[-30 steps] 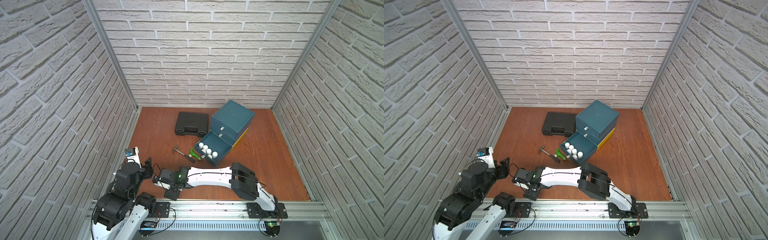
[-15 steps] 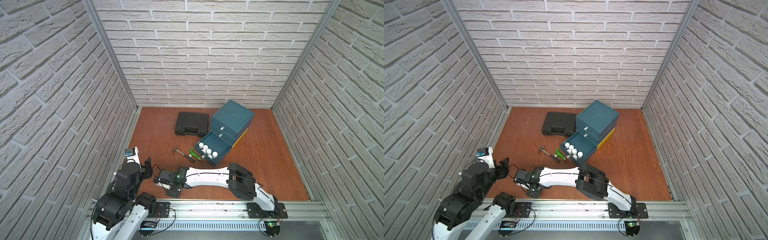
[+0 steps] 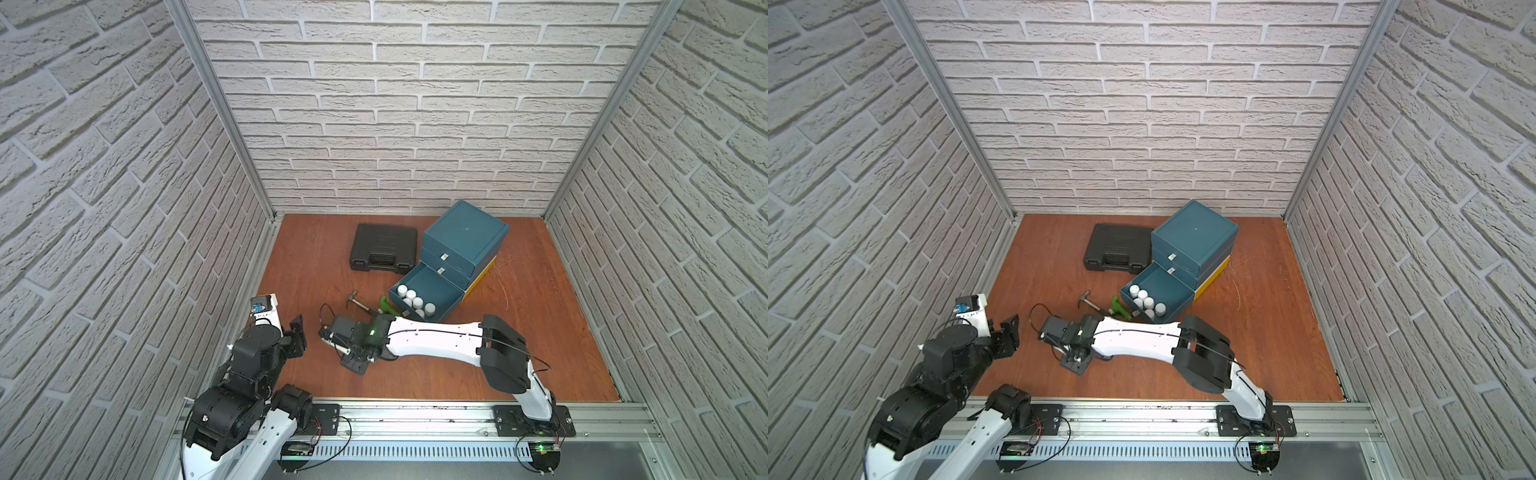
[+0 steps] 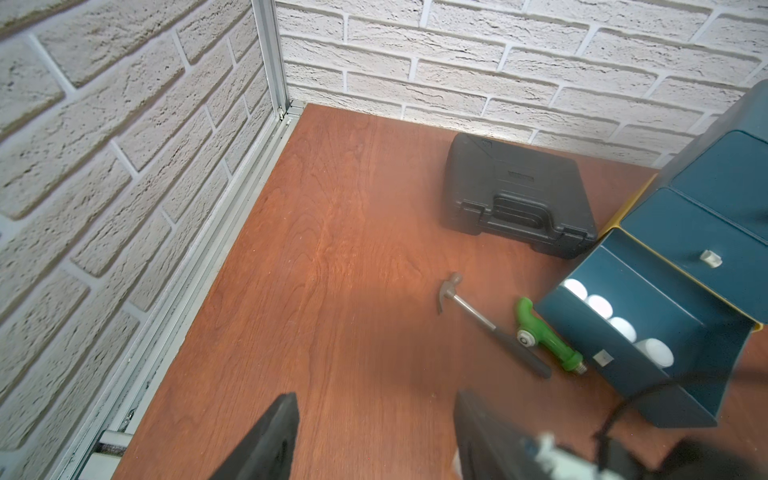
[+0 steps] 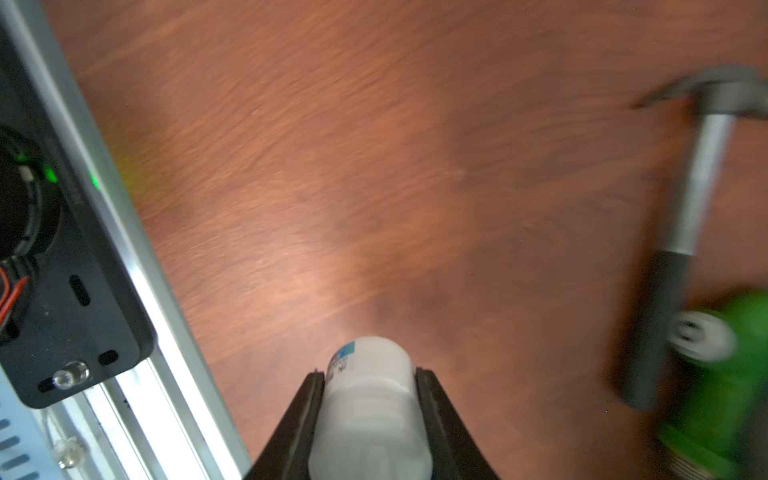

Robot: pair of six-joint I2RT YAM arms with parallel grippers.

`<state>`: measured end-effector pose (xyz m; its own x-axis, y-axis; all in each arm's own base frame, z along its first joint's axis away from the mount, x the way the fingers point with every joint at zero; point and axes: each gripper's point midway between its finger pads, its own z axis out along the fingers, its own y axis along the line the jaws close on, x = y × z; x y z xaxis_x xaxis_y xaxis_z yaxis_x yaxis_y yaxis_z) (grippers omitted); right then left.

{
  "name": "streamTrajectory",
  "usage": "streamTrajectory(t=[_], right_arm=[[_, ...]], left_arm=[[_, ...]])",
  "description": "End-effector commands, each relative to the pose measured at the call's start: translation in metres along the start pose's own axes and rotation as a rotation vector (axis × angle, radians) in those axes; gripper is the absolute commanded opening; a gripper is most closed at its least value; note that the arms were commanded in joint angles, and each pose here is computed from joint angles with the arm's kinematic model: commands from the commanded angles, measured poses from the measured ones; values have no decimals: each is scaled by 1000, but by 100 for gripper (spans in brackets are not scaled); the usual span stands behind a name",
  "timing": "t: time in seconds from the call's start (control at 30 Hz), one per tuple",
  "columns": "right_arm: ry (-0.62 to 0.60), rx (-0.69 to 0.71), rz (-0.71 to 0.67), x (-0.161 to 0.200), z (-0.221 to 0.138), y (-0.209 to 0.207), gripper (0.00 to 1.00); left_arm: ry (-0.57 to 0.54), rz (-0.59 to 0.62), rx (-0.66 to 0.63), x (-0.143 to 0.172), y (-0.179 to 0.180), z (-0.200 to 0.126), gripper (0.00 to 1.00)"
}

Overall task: Put the paint cans in the drawer according to color
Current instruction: Pick up the paint can at the center of the board, then place the paint can in the drawer.

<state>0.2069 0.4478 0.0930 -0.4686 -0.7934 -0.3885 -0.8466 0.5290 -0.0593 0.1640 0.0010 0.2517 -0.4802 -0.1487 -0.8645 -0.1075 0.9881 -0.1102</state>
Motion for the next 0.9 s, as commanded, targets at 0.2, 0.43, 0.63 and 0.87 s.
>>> streamTrajectory(t=[0.2, 0.43, 0.63, 0.87], right_arm=[[-7, 260, 306, 32, -58, -158, 8], [124, 350, 445, 84, -51, -225, 7], [203, 366, 468, 107, -35, -245, 7], [266, 355, 470, 122, -7, -250, 6]], left_arm=[[-1, 12, 27, -6, -8, 1, 64], [6, 21, 31, -4, -9, 2, 64], [8, 23, 26, -4, -9, 3, 64], [13, 27, 28, -4, -10, 4, 64]])
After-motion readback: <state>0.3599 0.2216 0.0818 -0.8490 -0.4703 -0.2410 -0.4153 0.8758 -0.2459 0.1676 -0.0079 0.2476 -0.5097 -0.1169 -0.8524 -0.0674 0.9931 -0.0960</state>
